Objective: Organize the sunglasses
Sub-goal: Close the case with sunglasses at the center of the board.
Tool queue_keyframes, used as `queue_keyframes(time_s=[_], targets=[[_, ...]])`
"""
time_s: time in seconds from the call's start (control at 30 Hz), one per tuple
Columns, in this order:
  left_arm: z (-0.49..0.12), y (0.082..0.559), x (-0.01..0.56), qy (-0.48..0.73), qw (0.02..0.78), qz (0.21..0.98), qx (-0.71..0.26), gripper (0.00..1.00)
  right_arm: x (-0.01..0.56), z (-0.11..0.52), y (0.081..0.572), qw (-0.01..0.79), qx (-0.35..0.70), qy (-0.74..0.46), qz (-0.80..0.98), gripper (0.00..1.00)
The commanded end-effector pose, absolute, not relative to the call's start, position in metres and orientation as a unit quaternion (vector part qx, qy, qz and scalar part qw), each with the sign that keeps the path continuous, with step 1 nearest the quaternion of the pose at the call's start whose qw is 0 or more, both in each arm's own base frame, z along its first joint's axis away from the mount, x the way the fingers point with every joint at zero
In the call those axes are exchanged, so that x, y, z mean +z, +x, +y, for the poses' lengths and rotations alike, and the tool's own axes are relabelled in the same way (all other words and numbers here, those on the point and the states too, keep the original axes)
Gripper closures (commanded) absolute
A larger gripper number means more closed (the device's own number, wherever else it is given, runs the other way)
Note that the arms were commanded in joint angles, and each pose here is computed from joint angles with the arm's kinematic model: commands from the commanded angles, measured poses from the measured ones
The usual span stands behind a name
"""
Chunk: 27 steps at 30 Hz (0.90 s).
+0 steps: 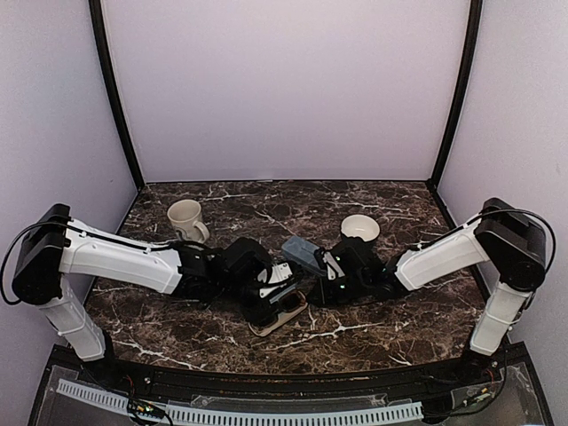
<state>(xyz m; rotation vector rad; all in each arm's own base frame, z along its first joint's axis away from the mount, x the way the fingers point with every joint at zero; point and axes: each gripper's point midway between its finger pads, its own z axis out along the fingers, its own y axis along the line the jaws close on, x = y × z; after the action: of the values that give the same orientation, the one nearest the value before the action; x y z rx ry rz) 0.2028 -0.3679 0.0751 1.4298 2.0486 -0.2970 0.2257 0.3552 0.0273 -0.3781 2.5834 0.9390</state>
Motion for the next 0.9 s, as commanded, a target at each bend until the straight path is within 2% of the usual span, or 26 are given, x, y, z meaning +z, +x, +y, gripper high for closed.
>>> queue_keyframes(time_s=[0.0, 0.87], targets=[[-0.371, 0.188, 0.08, 0.554, 0.315, 0.76, -0.13, 0.41, 0.028, 0.363, 0.225, 0.178, 0.34, -0.136, 0.913, 0.99], [-0.393, 0.143, 0.038, 0.58, 0.254, 0.749, -0.196, 0.37, 0.021, 0.365, 0.219, 0.168, 0.339, -0.139, 0.915, 1.0]])
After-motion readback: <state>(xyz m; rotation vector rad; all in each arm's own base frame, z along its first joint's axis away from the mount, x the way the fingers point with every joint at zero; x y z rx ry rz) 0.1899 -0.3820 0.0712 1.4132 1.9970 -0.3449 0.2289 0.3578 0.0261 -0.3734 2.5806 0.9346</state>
